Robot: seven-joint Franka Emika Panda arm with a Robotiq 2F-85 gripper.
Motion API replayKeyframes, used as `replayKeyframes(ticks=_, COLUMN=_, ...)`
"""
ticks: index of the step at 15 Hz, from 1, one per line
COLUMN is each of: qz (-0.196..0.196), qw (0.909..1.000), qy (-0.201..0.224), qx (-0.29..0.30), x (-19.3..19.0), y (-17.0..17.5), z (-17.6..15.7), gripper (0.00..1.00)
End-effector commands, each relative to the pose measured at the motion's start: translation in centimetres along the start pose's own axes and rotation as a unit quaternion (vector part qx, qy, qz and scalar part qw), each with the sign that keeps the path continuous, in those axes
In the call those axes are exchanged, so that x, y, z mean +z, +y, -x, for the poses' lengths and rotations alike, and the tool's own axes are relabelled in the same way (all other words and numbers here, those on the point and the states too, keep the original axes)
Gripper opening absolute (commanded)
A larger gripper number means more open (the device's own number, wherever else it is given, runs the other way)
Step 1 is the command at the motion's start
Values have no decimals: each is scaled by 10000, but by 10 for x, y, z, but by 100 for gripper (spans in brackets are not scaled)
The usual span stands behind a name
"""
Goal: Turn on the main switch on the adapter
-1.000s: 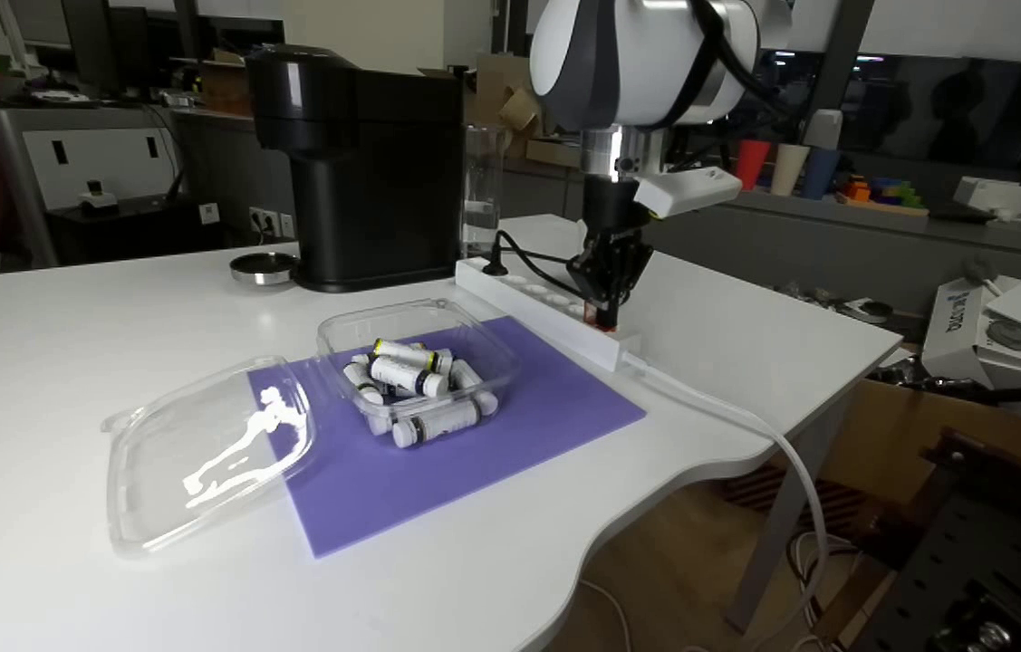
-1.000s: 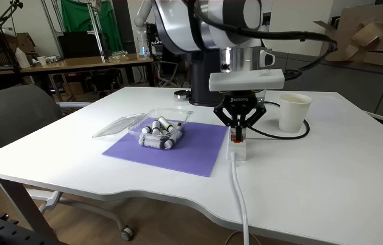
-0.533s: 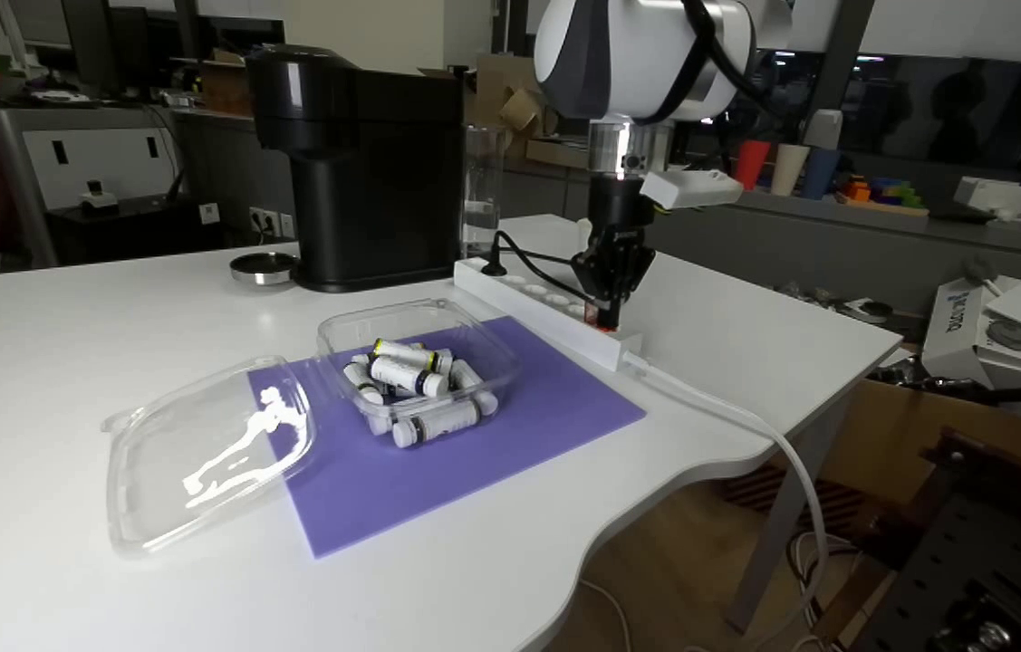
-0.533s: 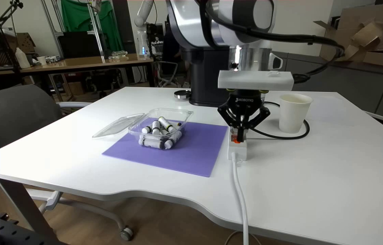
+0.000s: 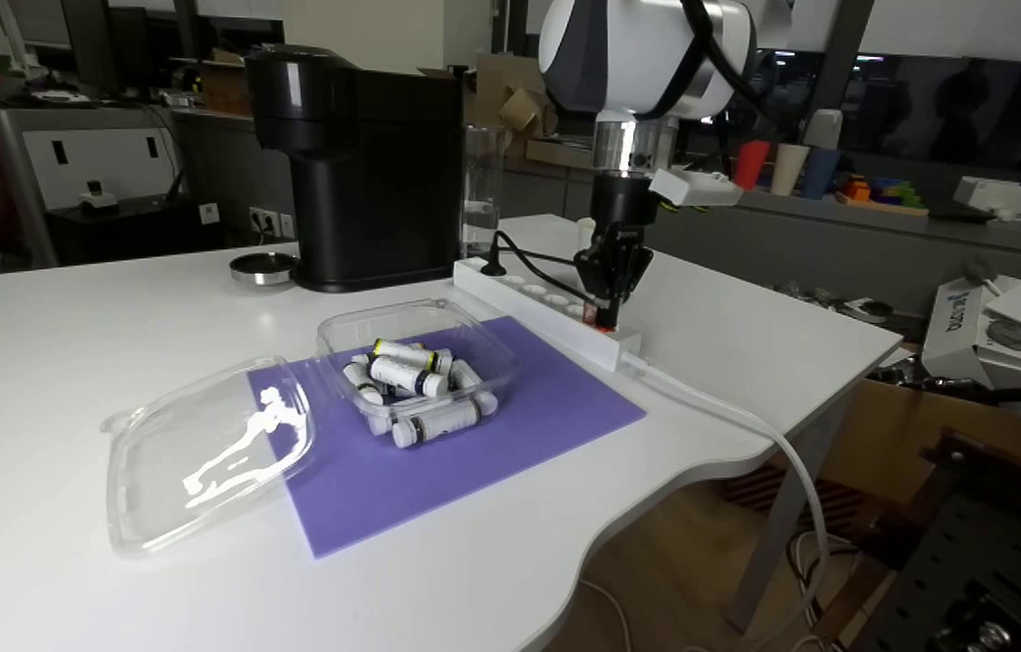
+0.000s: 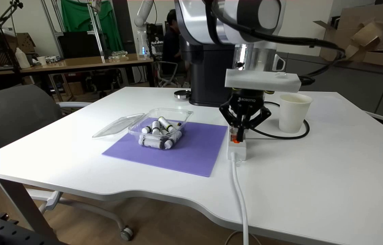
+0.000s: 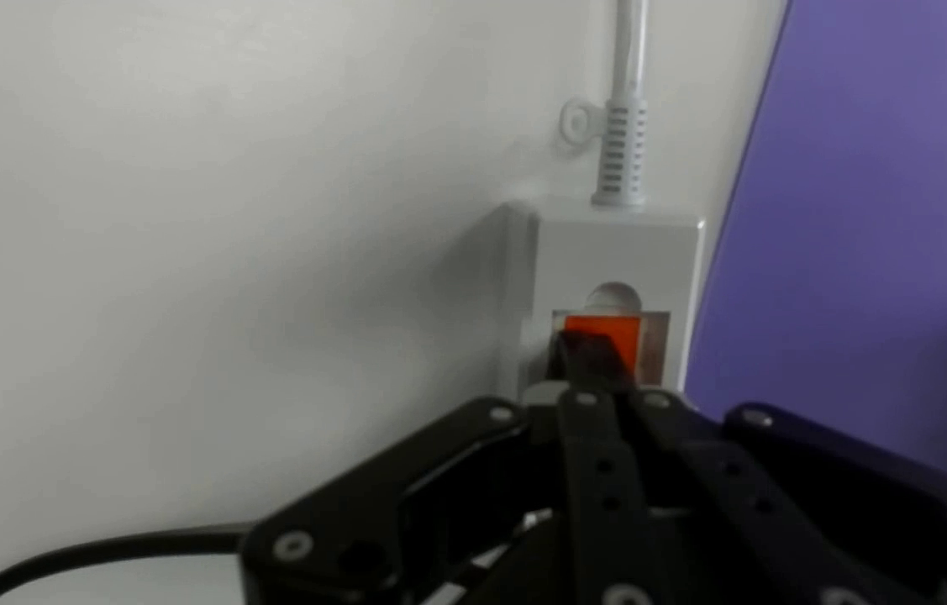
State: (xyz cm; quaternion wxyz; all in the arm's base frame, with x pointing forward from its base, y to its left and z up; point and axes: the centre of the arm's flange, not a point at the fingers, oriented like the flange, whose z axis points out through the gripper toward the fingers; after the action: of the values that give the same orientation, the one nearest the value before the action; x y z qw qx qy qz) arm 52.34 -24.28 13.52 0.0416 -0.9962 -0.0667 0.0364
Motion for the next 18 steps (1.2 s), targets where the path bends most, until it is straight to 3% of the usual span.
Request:
replayKeyframes(ticks=1, qz=184, qw=9992, qy=176, qx=-308, x=-20, y=-23, z=11, gripper=0)
replayKeyframes(ticks=5, qz=518, qw=9947, qy=378, qx=-800, x=-46, y=-52, z=17, gripper=0)
replayKeyframes(ticks=7, qz=724, qw=9920, qy=465, qx=-919, x=-62, y=-66, z=21, gripper=28)
replayKeyframes(ticks=13, qz=1075, qw=9871, qy=662, qx=-987, x=-110, y=-99, z=24, gripper=67)
replayKeyframes(ticks=18, qz=956, qw=9908, qy=608, qx=-735, x=-134, y=-115, z=26, gripper=99)
